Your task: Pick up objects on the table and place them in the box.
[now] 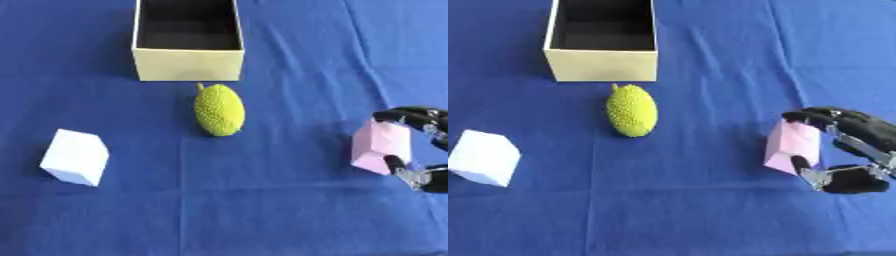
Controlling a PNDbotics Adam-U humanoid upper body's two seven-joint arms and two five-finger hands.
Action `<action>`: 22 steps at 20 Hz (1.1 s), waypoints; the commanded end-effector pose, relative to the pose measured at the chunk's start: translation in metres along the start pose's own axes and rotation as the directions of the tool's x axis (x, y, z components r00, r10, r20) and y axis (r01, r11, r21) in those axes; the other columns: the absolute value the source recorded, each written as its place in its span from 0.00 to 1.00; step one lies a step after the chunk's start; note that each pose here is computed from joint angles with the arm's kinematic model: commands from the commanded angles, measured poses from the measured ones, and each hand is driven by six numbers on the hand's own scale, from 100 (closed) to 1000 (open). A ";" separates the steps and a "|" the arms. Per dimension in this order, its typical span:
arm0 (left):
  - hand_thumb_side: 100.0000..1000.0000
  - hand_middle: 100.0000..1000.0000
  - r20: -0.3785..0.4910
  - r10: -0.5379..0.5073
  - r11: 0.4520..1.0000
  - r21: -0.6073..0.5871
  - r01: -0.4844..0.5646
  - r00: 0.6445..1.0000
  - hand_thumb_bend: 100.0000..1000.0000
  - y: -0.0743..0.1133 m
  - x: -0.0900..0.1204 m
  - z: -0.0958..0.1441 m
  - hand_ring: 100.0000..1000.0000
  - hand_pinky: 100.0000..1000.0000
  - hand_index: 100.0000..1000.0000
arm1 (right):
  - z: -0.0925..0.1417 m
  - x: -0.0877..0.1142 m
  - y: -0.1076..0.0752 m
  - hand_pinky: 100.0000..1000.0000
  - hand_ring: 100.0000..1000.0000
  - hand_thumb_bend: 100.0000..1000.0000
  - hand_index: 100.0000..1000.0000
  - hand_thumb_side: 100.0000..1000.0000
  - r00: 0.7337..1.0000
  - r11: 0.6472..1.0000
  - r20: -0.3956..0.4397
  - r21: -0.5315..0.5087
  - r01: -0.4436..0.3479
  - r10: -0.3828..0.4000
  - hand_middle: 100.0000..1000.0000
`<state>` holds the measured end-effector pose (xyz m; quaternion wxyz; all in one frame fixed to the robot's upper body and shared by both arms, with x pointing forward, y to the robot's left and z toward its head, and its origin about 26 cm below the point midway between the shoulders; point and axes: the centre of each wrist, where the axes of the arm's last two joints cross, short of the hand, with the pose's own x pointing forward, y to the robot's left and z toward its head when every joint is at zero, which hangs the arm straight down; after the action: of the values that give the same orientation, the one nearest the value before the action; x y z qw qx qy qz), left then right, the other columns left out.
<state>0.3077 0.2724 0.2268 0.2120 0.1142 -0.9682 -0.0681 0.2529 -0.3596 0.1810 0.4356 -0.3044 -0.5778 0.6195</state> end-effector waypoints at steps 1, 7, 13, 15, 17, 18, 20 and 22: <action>0.55 0.60 0.026 0.000 1.000 -0.006 0.000 1.000 0.00 0.002 0.005 -0.004 0.67 0.82 0.77 | 0.002 0.002 -0.003 1.00 0.96 0.00 1.00 0.56 0.999 0.999 -0.007 0.024 -0.032 0.032 0.82; 0.55 0.60 0.023 0.003 1.000 -0.007 -0.003 1.000 0.00 0.001 0.005 -0.004 0.67 0.82 0.76 | 0.001 0.003 -0.001 1.00 0.96 0.00 1.00 0.60 0.999 0.999 -0.033 0.025 -0.027 0.028 0.81; 0.55 0.60 0.016 0.001 1.000 -0.010 -0.001 1.000 0.00 0.002 0.005 -0.002 0.67 0.82 0.76 | 0.001 0.002 -0.003 1.00 0.98 0.00 1.00 0.50 0.998 0.997 0.019 -0.050 -0.056 0.057 0.86; 0.55 0.60 0.014 0.000 1.000 -0.012 0.000 1.000 0.00 0.002 0.005 -0.002 0.67 0.82 0.76 | 0.001 0.002 -0.003 1.00 0.97 0.00 1.00 0.46 0.998 0.995 0.025 -0.075 -0.060 0.062 0.86; 0.55 0.60 0.012 0.000 1.000 -0.013 0.000 1.000 0.00 0.002 0.005 -0.002 0.67 0.82 0.76 | 0.001 0.001 -0.004 1.00 0.98 0.00 1.00 0.42 0.998 0.993 0.029 -0.106 -0.056 0.059 0.87; 0.55 0.60 0.011 0.000 1.000 -0.013 0.000 1.000 0.00 0.002 0.005 -0.002 0.67 0.82 0.76 | 0.001 0.001 -0.005 1.00 0.98 0.00 1.00 0.41 0.998 0.991 0.031 -0.118 -0.055 0.059 0.87; 0.55 0.60 0.010 0.000 1.000 -0.013 0.000 1.000 0.00 0.002 0.005 -0.001 0.67 0.82 0.76 | 0.001 0.001 -0.006 1.00 0.98 0.00 1.00 0.41 0.998 0.990 0.028 -0.129 -0.057 0.061 0.88; 0.55 0.60 0.009 0.000 1.000 -0.014 0.000 1.000 0.00 0.002 0.005 -0.001 0.67 0.82 0.76 | 0.001 0.001 -0.006 1.00 1.00 0.00 1.00 0.41 0.998 0.990 0.024 -0.134 -0.052 0.055 0.95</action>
<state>0.3073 0.2724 0.2238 0.2206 0.1113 -0.9664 -0.0703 0.2519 -0.3568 0.1787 0.3997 -0.3253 -0.6172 0.5945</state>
